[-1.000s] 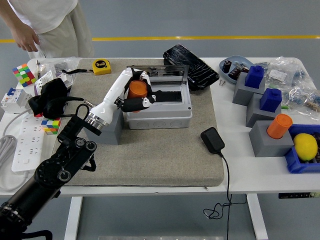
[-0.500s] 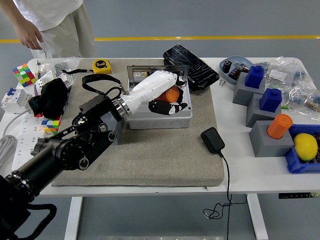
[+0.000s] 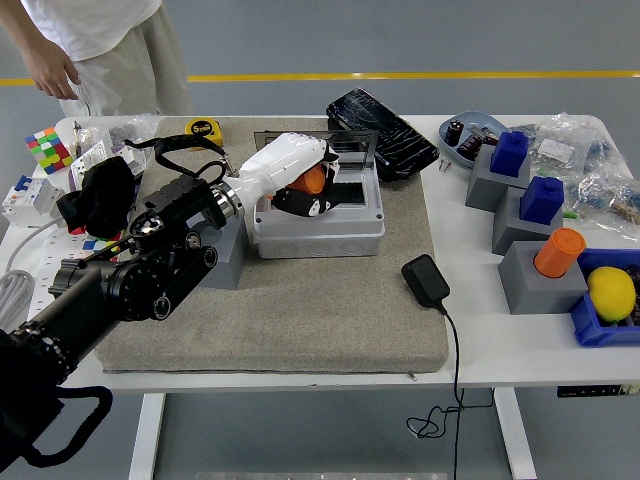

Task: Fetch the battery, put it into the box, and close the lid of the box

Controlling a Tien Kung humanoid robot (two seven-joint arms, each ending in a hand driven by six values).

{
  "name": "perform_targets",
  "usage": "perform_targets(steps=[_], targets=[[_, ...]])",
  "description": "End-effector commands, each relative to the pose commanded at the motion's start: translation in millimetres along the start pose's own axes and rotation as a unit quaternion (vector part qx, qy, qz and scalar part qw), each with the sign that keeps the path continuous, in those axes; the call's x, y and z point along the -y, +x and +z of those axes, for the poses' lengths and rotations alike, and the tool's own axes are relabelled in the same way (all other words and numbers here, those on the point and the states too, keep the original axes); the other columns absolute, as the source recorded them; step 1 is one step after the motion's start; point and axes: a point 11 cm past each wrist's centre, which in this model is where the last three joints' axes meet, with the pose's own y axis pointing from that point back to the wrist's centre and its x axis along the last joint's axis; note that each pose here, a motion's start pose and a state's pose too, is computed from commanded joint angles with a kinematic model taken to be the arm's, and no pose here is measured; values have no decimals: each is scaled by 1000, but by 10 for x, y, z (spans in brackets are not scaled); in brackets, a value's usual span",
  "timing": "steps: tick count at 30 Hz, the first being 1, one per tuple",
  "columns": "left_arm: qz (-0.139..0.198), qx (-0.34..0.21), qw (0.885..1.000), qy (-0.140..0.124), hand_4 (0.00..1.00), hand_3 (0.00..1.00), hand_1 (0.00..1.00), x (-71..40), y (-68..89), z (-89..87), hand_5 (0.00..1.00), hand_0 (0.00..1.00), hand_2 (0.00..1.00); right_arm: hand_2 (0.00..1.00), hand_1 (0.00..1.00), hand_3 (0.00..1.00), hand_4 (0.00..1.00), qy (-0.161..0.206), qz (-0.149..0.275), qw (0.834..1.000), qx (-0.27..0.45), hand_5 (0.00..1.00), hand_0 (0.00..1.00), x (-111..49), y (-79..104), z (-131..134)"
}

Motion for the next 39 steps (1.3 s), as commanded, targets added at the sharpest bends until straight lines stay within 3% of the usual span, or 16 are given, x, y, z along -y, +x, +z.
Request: perform_targets(steps=[5, 6, 11, 12, 26, 39], targets=[[-2, -11, 1000, -2, 921, 298, 144, -32, -69, 1, 2, 63, 233, 728, 719, 752, 998, 0, 0, 1000, 0, 640, 769, 0, 0, 4], [-1, -15, 1000, -4, 998, 438, 335, -39, -78, 5, 2, 192, 366, 728, 718, 752, 998, -1, 0, 1000, 0, 640, 768, 1, 3, 9], [6, -16, 1000, -7, 998, 438, 335, -54, -76, -3, 2, 192, 366, 728, 718, 752, 998, -2, 1, 1000, 0, 640, 768, 1, 6, 15], [8, -17, 1000, -8, 998, 651, 488, -58, -74, -6, 7, 330, 503, 728, 718, 751, 998, -1, 1, 1000, 0, 640, 765, 1, 2, 12], [19, -20, 999, -17, 998, 660, 501, -68, -64, 18, 43, 320, 523, 728, 717, 747, 998, 2, 2, 1000, 2, 638, 767, 1, -1, -1], [47, -61, 995, -61, 998, 658, 500, -45, -33, 404, 46, 323, 521, 727, 716, 746, 998, 0, 1, 1000, 7, 637, 767, 6, -4, 39]])
